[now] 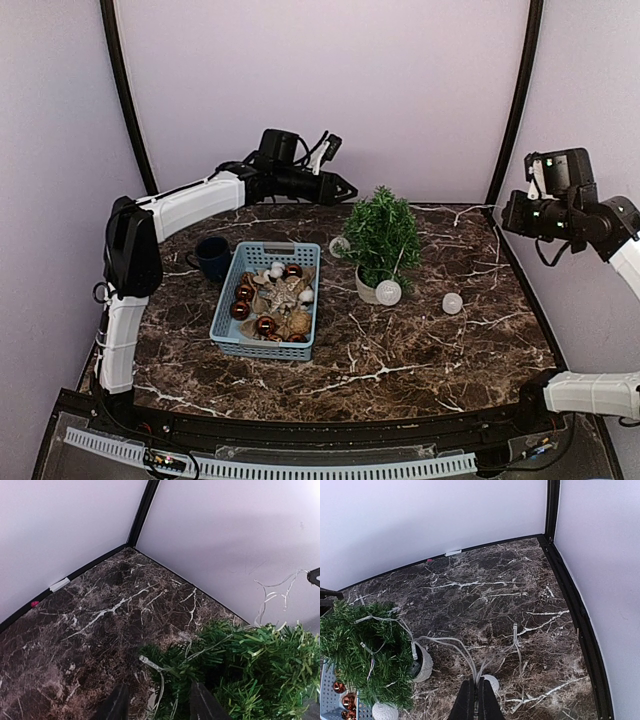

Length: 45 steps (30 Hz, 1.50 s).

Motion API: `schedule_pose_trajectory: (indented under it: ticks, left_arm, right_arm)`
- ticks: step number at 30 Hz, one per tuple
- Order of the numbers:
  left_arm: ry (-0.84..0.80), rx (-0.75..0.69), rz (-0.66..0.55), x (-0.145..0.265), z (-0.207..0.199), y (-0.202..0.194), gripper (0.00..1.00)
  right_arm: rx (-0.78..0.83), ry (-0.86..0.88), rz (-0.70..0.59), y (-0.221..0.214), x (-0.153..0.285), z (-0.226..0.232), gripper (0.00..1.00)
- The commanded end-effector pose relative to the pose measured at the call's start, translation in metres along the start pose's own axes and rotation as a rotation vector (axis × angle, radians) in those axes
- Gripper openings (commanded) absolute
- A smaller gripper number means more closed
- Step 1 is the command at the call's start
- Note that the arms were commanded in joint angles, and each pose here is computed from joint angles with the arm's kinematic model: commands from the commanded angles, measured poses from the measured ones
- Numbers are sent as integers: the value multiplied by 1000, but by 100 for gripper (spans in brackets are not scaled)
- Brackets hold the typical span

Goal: Decorate the small christmas tree

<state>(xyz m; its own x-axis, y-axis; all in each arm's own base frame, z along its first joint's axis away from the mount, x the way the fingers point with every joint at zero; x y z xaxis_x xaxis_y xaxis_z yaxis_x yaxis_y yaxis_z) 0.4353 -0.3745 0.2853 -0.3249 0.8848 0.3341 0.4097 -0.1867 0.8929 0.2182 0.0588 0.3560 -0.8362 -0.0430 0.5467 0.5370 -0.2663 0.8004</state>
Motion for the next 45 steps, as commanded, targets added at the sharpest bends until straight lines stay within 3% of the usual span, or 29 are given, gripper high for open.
schedule_pose_trajectory:
  ticks: [1, 8, 15, 18, 27, 32, 40, 45]
  left_arm:
    - [50, -67, -58, 32, -16, 34, 46]
    - [51, -155, -77, 61, -59, 43, 68]
    - [151, -281, -91, 73, -116, 45, 82]
    - [141, -305, -98, 66, -135, 45, 84]
    - [140, -309, -65, 25, -141, 34, 90]
    - [171, -309, -57, 15, -135, 27, 83]
    - [179, -309, -79, 8, -132, 28, 52]
    - [170, -313, -79, 6, -132, 26, 40]
  right_arm:
    - [-1, -33, -15, 4, 7, -5, 0]
    - [26, -93, 10, -1, -12, -6, 0]
    - [21, -153, 43, -5, -28, -12, 0]
    - [14, -167, 48, -4, -27, -17, 0]
    - [-5, -162, 23, 5, -1, -25, 0]
    - [0, -187, 14, 7, 18, -30, 0]
    - [15, -258, 27, 2, 23, -40, 0]
    - [3, -242, 42, -1, 26, -40, 0]
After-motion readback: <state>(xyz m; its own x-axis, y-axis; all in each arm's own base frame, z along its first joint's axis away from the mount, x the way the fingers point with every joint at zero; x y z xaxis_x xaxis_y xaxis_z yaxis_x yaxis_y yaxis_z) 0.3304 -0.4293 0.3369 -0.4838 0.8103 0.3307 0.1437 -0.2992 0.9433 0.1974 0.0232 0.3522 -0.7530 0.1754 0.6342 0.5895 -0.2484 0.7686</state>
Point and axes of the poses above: each gripper's point midway between its finger pads, its own x axis back along the fingers, its own z axis along the line the jaws close on, y = z × x, the point moved 8 cm from there along x, back along the fingers, and after that the axes turned 3 degrees about -x, right-handed, at the moved point
